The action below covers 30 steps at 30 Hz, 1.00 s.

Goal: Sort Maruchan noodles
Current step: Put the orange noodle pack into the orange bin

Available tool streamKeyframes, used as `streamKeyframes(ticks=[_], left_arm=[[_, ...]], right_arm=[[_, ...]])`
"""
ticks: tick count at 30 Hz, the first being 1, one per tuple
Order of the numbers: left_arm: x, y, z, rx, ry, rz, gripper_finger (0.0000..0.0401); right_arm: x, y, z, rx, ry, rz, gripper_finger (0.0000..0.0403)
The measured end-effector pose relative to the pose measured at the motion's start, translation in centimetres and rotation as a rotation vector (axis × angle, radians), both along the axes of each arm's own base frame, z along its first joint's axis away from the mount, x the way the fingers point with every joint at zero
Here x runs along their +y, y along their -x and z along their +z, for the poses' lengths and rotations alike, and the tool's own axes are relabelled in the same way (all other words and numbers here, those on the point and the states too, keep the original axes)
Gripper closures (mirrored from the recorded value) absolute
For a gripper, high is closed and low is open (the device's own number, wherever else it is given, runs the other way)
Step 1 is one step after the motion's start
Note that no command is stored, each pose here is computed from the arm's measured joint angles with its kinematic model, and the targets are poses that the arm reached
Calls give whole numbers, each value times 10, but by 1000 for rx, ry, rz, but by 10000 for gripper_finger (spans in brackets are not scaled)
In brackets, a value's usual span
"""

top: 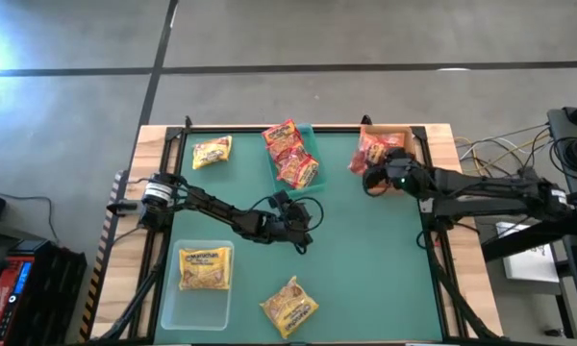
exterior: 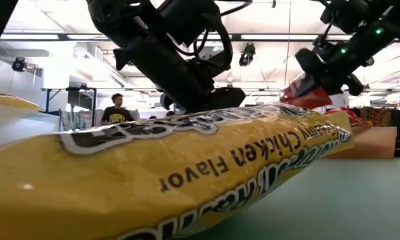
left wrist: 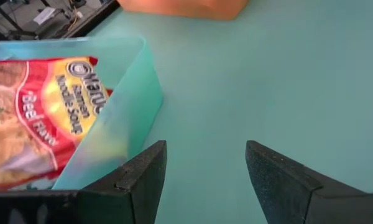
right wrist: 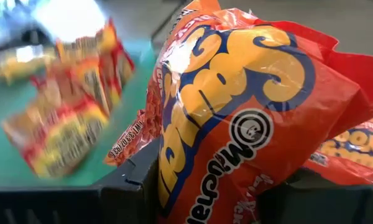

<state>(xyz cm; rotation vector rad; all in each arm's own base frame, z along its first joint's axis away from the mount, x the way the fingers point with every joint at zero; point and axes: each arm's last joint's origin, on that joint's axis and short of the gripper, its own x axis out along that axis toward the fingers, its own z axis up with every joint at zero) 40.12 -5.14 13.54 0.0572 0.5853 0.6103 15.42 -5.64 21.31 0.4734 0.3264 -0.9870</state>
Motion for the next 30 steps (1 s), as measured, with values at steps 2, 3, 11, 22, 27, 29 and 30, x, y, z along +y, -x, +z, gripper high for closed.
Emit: streamKeyframes(ticks=[2,3,11,22,27,29,30], left_arm=[[0,2,-2,17,7,9,197],[0,2,-2,22,9,12,197],[0,3,-3,27,8,12,197],[0,3,-3,27,8,12,197],[0,3,-3,27,8,12,197],[0,3,-3,28,8,12,197],[0,3,-3,28,8,12,197]], right_arm=[[-2,6,-2,68,-15,52,243],[-3,8,-3,98,-23,63,243],[-8,26,-14,310,-57,24,243],[-10,30,-12,496,37,91,243],[-11,29,-13,508,37,91,243],[-11,27,-15,517,30,95,241],[-11,27,-16,519,24,94,238]])
